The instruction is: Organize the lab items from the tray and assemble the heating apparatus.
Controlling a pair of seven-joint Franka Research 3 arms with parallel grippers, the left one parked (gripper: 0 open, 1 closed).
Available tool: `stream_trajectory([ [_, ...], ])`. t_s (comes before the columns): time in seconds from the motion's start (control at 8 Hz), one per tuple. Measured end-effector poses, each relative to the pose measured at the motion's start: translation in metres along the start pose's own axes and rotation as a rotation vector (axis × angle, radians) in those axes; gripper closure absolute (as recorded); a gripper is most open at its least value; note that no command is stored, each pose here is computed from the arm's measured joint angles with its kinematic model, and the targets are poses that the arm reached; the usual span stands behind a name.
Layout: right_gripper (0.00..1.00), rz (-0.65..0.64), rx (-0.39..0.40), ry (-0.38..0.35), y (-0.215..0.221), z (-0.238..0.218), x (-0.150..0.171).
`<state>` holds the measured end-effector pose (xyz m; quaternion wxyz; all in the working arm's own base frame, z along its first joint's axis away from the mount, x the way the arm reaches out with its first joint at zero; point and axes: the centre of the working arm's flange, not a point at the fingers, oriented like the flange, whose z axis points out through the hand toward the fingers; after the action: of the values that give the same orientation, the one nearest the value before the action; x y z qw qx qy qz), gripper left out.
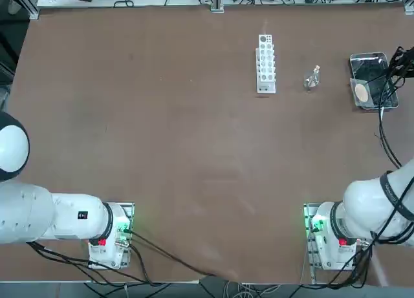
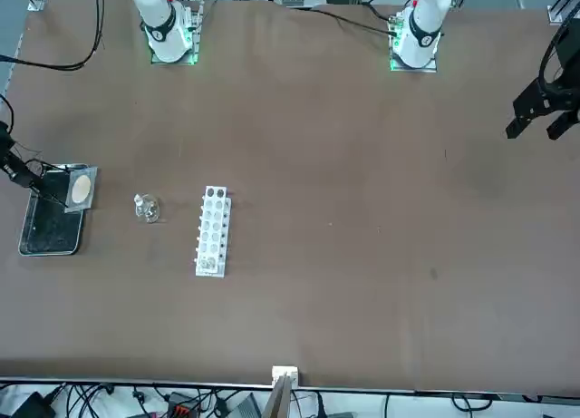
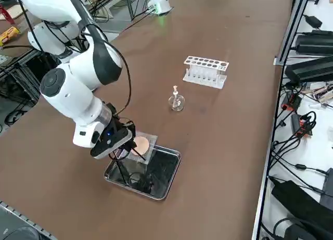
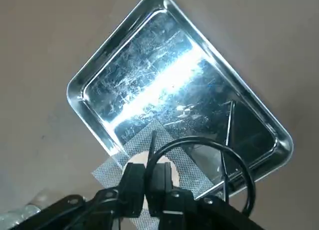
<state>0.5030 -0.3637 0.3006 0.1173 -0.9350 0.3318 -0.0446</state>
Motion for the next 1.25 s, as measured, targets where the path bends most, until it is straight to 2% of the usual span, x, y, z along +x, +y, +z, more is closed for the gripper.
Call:
stream_trajectory([
  [0.38, 0.93, -0.024, 0.017, 0.012, -0.013, -0.023, 0.008],
  [0.75, 0.93, -0.100, 0.033, -0.027, -0.041, -0.077, 0.015],
  [1.0, 0.93, -0.147, 0.062, -0.056, -0.076, -0.119, 0.013],
  [1.25, 0.93, -0.195, 0.073, -0.056, -0.124, -0.145, 0.002],
])
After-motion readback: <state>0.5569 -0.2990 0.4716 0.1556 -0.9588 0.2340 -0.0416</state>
